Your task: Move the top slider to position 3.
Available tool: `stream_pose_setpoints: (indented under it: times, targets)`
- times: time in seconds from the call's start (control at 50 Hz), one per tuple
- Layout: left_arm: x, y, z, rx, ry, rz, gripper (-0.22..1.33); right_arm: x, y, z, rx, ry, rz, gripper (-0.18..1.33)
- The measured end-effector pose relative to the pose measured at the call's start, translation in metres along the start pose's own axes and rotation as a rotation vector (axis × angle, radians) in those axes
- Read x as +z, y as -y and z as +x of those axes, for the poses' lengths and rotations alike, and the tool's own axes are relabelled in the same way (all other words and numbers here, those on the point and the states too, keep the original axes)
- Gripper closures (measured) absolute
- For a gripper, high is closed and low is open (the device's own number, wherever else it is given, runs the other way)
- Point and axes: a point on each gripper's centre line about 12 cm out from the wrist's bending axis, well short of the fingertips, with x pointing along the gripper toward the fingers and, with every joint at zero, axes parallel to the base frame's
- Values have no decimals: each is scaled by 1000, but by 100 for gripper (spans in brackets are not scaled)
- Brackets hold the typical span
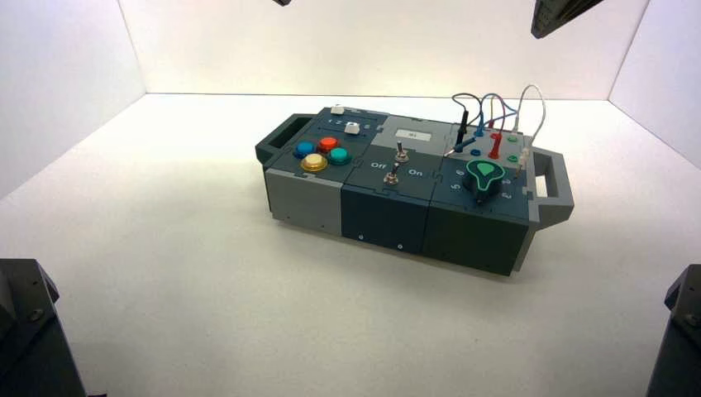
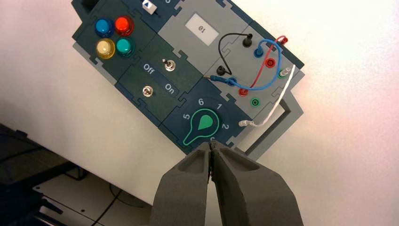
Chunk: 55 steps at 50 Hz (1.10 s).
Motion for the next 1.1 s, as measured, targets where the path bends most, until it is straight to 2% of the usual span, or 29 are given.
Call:
stream_pose_setpoints:
  times: [0.32,0.46,0.8,0.82,0.94,1.1]
  targets:
    - [1,-1,0,5,10,-3,124,0,0,0,-1,0,-4,128]
    - [1,-3,8,5,-3,-9,124,0,0,0,0,-2,-3,128]
    - [19,-17,49,9,-63,-30,127,1,0,-1,-1,5,-4,128]
    - [23,-20,59,9,-76,-30,127,1,0,-1,-1,3,-4,128]
    - [31,-25,77,10,-99,-32,127,1,0,-2,2,3,-3,128]
    - [35,-38,107,12,-149,-44,127,3,-1,-5,7,15,0,127]
